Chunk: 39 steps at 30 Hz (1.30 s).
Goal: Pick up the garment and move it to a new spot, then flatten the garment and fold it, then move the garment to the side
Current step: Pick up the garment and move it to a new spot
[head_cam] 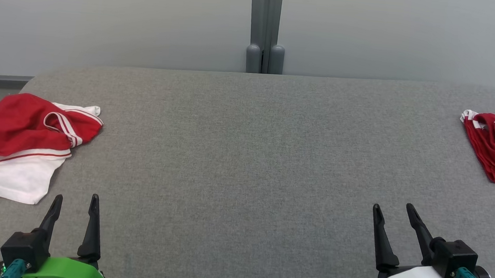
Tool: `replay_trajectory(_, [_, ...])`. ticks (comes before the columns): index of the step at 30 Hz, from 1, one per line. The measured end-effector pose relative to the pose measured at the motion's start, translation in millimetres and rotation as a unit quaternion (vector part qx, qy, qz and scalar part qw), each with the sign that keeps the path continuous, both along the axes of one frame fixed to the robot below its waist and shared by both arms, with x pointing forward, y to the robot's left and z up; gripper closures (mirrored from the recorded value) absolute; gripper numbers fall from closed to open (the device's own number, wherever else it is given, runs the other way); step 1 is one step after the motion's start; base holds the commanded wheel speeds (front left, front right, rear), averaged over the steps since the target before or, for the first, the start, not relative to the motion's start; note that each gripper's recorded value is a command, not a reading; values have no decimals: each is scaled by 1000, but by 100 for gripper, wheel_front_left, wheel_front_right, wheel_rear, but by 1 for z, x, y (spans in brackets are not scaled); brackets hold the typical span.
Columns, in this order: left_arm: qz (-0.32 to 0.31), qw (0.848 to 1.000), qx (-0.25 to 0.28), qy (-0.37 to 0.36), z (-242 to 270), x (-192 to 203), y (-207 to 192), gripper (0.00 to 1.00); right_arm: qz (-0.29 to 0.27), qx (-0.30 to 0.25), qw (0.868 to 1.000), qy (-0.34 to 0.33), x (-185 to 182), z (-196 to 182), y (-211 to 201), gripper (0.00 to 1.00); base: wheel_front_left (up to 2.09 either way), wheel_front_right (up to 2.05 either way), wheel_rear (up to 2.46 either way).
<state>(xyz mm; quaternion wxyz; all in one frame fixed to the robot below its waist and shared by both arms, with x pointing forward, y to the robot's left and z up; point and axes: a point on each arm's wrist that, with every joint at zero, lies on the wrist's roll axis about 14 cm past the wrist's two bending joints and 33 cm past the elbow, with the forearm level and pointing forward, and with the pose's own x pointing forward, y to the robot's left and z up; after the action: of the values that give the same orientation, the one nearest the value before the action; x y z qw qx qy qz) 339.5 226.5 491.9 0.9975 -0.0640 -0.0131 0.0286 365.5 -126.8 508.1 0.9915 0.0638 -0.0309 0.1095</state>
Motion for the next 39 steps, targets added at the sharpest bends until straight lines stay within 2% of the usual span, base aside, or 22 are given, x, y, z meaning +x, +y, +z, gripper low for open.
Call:
replay_trajectory(18, [63,998,7,3,0,-26,41,0,54,2,999,4,12,-3,37,0,0,0,0])
replay_trajectory(39, [192,981,12,8,3,-96,109,0,174,4,985,17,24,-11,123,0,0,0,0])
